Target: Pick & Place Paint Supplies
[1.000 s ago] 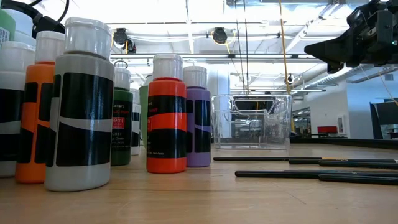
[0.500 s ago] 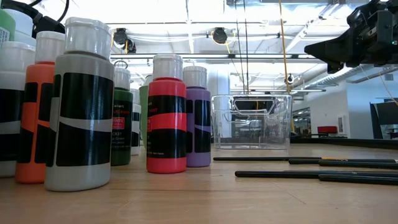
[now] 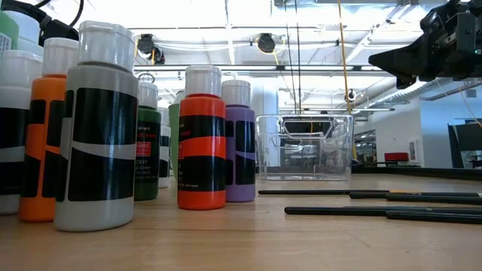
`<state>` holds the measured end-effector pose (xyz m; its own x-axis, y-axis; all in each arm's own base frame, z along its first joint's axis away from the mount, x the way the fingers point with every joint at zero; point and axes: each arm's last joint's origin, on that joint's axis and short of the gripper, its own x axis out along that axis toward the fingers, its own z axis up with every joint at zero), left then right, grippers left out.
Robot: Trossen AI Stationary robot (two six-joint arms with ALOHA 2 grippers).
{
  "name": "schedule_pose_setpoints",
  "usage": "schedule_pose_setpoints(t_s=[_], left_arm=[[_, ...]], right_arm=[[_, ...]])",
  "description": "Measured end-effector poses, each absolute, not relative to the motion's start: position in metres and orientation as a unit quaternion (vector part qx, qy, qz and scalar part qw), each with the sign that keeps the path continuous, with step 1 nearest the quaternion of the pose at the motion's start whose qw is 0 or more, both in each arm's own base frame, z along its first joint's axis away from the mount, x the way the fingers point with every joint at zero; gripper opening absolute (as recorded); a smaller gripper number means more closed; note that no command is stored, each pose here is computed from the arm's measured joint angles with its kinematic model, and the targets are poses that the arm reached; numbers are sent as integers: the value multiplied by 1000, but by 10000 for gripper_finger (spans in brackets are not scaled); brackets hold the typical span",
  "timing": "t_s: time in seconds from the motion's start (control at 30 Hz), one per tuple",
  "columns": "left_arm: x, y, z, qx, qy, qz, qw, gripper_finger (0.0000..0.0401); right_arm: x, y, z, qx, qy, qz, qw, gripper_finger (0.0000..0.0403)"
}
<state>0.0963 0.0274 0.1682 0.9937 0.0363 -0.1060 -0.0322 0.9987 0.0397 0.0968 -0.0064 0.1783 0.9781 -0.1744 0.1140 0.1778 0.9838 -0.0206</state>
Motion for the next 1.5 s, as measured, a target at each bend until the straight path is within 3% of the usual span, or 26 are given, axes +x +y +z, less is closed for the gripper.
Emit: schedule_pose_setpoints(t_s=[1.3,1.5], left_arm=[[96,27,168,19,52,17,998,26],[97,27,180,36,-4,17,999,26]], right_arm=[[97,-6,179,-15,-60,-89,994,4],[97,-6,180,-15,-64,-89,994,4]])
